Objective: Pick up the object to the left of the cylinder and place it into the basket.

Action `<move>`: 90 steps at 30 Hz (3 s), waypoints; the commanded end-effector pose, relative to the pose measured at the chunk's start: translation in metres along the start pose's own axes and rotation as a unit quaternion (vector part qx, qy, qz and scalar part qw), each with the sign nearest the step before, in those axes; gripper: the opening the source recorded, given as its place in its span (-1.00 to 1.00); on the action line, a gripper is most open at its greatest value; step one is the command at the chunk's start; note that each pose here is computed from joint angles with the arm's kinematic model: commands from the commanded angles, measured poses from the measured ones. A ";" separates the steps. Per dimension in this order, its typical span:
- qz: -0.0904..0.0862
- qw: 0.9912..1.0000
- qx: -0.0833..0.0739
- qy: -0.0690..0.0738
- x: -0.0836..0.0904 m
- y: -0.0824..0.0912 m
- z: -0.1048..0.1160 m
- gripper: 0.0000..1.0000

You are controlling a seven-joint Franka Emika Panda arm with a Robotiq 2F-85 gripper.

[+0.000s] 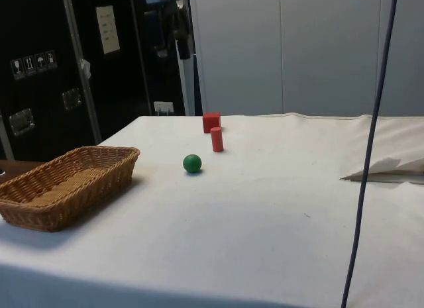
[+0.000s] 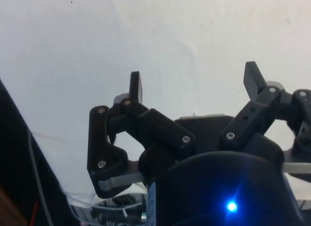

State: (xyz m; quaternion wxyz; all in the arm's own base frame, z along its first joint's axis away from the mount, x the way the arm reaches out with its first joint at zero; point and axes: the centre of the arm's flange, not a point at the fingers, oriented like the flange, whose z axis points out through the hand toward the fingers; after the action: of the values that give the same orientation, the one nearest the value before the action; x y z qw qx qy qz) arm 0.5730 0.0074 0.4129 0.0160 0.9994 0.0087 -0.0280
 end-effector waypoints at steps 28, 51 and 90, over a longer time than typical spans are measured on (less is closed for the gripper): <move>-0.004 1.000 -0.005 0.019 -0.024 -0.025 0.085 1.00; 0.006 0.999 -0.029 0.044 -0.009 0.003 0.139 1.00; 0.021 0.996 -0.029 0.082 0.004 0.025 0.212 1.00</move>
State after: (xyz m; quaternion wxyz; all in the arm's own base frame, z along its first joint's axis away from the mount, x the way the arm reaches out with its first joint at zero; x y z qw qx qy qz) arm 0.5655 -0.0234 0.2029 0.0502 0.9973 -0.0110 0.0515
